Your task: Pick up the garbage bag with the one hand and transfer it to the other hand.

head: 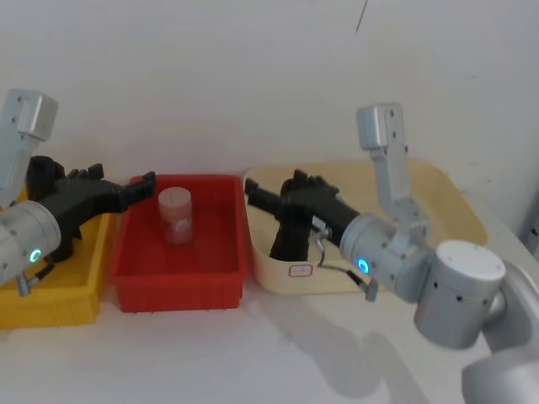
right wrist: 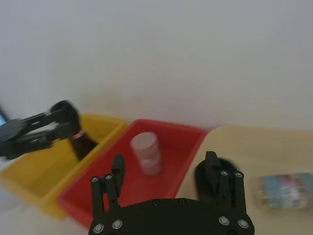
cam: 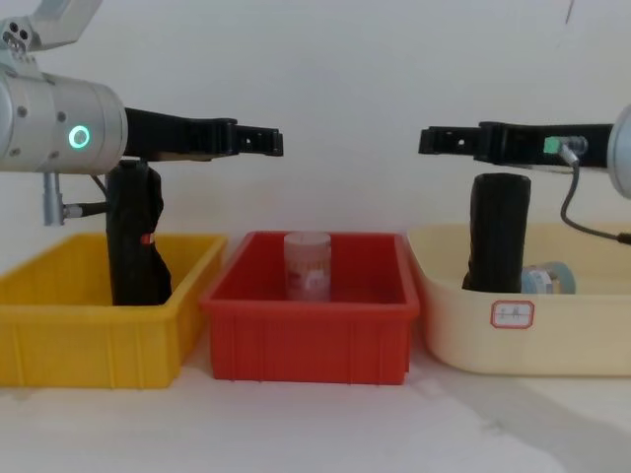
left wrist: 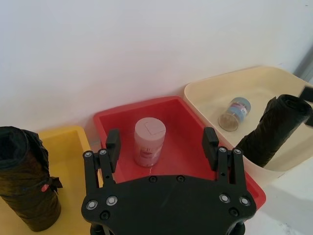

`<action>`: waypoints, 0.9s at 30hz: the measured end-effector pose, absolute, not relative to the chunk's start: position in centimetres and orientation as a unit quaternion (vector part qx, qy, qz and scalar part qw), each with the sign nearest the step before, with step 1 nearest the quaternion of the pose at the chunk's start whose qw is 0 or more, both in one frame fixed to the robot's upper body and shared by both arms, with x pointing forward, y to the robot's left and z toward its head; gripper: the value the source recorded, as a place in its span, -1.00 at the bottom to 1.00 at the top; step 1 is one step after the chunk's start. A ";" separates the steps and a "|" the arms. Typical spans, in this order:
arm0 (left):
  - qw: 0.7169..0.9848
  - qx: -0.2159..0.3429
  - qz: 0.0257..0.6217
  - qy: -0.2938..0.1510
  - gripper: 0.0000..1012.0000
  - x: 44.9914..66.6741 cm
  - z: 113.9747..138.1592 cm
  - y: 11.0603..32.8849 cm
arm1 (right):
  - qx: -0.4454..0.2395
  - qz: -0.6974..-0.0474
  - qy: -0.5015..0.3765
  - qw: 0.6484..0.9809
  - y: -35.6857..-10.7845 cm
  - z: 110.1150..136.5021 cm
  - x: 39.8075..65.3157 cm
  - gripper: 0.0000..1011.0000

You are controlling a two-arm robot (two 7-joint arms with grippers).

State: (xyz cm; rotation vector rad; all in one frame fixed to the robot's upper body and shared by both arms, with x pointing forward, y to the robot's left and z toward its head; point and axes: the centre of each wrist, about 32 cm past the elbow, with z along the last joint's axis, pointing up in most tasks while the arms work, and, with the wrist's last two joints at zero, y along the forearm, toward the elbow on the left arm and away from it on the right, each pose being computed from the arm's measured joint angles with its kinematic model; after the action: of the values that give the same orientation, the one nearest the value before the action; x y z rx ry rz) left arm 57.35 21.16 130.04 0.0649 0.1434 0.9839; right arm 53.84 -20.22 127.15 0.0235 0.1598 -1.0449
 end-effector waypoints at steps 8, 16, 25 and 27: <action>0.878 0.031 0.472 0.069 0.98 57.4 130.0 21.2 | 0.020 -0.459 0.093 0.883 -20.0 126.4 51.5 0.98; 0.878 0.031 0.472 0.069 0.98 57.4 130.0 21.2 | 0.024 -0.440 0.101 0.892 -19.9 126.0 50.4 0.98; 0.878 0.031 0.472 0.069 0.98 57.4 130.0 21.2 | 0.027 -0.428 0.107 0.897 -19.8 125.8 49.6 0.98; 0.878 0.031 0.472 0.069 0.98 57.4 130.0 21.2 | 0.027 -0.427 0.107 0.897 -19.8 125.8 49.6 0.98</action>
State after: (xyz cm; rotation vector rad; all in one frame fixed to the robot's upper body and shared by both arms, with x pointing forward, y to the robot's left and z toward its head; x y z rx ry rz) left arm 57.36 21.16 130.04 0.0649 0.1433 0.9839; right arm 49.57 -19.82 125.82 0.0556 0.2217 -0.8845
